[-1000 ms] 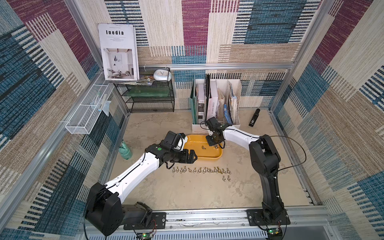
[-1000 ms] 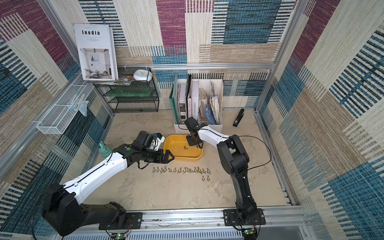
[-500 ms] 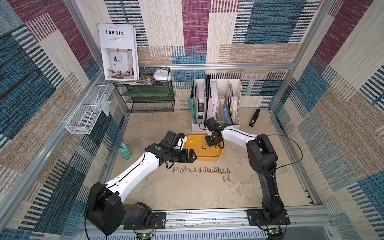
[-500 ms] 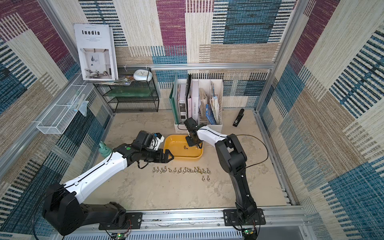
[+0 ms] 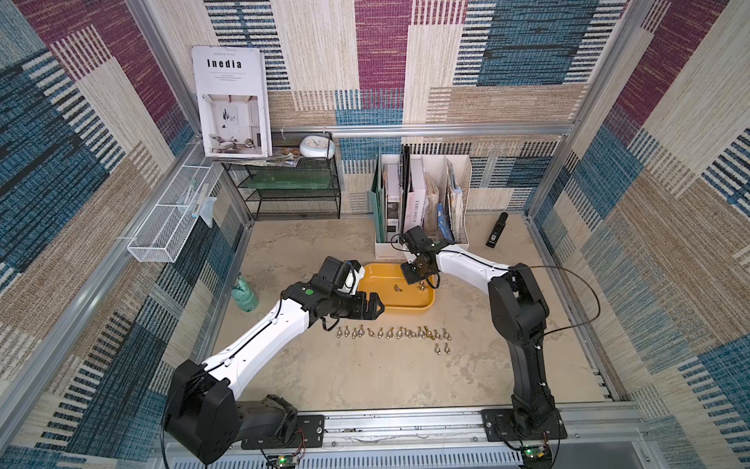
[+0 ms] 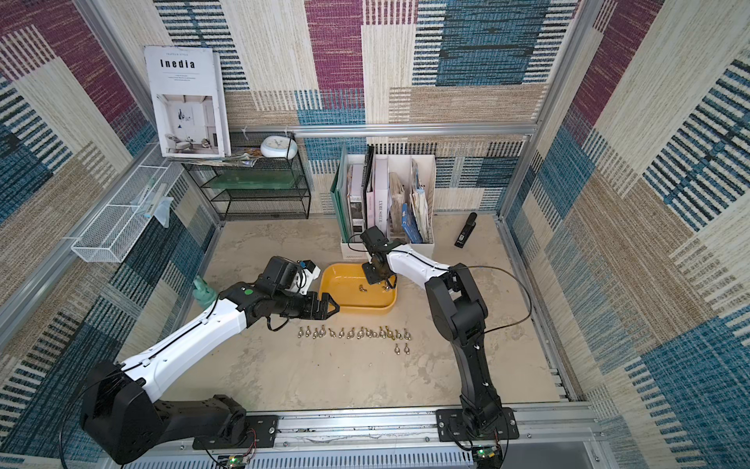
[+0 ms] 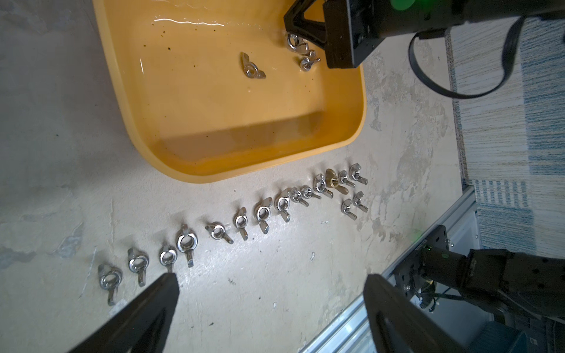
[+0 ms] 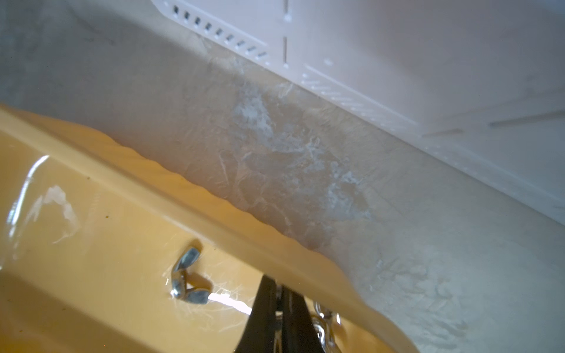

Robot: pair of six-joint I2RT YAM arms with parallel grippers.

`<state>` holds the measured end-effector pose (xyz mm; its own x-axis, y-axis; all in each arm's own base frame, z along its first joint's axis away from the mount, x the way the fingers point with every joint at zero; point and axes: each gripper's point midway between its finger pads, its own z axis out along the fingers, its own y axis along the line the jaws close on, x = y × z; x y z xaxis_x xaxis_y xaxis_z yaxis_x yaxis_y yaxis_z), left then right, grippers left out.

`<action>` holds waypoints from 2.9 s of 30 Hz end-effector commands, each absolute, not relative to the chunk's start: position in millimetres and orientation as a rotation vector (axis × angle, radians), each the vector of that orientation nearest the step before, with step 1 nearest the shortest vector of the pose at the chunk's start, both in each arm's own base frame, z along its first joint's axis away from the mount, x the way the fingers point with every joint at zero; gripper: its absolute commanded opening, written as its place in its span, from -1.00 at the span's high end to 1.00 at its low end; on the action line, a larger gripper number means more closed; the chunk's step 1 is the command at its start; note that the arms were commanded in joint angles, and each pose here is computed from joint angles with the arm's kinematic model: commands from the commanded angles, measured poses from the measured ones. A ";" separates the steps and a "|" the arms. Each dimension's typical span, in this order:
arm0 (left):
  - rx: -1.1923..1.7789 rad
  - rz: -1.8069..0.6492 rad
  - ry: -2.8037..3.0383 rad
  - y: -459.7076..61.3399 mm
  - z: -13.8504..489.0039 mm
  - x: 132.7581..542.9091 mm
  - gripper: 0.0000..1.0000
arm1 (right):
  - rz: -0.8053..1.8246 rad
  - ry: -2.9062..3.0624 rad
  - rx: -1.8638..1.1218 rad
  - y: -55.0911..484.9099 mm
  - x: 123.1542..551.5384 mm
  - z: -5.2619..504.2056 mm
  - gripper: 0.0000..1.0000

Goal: Take out the wing nut from the storage box
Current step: Pick up the wing nut from the storage box, then place the wing nut at the center of the board.

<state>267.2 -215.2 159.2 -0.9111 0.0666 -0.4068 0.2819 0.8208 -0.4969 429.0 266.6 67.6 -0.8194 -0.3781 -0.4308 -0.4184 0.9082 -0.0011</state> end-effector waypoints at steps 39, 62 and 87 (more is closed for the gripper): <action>0.487 -1.031 2.548 -242.2 176.7 202.7 -0.98 | 0.238 2.818 -0.156 224.2 200.9 62.5 0.88; 0.481 -1.000 2.563 -238.3 173.3 200.4 -0.98 | 0.195 2.878 -0.241 235.6 200.2 27.0 0.68; 0.388 -0.814 2.552 -227.8 176.4 233.0 -0.98 | 0.106 2.592 -0.302 250.4 307.7 125.5 -0.20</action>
<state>229.6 -231.0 177.0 -0.8708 0.1273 -0.4748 0.3863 0.7745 -0.5009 292.3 250.4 124.1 -0.8579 -0.1386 -0.4948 -0.1907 0.9800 0.0561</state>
